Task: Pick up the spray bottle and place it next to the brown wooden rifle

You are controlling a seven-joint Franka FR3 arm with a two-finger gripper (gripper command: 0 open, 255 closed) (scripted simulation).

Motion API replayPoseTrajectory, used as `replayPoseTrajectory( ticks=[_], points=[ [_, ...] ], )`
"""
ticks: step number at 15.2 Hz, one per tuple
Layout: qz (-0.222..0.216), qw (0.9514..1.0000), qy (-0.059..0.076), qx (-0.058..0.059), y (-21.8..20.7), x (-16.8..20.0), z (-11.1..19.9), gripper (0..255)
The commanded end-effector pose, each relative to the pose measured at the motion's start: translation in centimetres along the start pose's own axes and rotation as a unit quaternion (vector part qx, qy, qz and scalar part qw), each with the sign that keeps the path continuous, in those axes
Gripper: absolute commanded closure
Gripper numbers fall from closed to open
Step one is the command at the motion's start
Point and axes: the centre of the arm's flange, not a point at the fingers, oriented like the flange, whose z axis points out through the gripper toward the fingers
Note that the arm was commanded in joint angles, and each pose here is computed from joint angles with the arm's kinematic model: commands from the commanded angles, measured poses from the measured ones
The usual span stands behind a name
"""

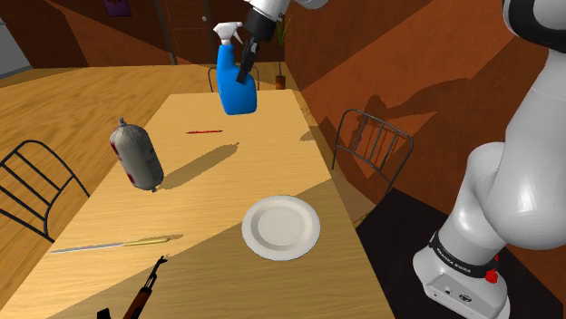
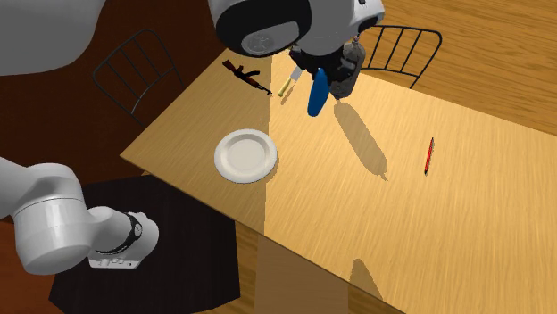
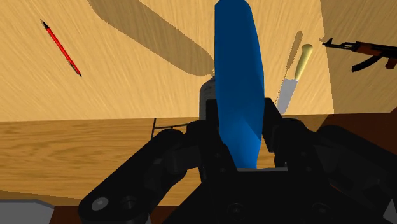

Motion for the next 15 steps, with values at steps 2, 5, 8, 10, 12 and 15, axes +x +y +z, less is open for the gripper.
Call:
replayPoseTrajectory(
  ticks=[2, 5, 8, 10, 12, 15],
  points=[
    [0.000, 1.0000, 0.000, 0.000, 0.0, 0.7, -1.3, 255],
    [0.000, 1.0000, 0.000, 0.000, -3.8, 1.8, -0.7, 255],
    [0.000, 1.0000, 0.000, 0.000, -7.5, 2.9, -0.2, 255],
    [0.000, 1.0000, 0.000, 0.000, -10.1, 3.6, 0.2, 255],
    [0.000, 1.0000, 0.000, 0.000, -12.6, 4.3, 0.5, 255],
    [0.000, 1.0000, 0.000, 0.000, -16.3, 5.4, 1.0, 255]
  ],
)
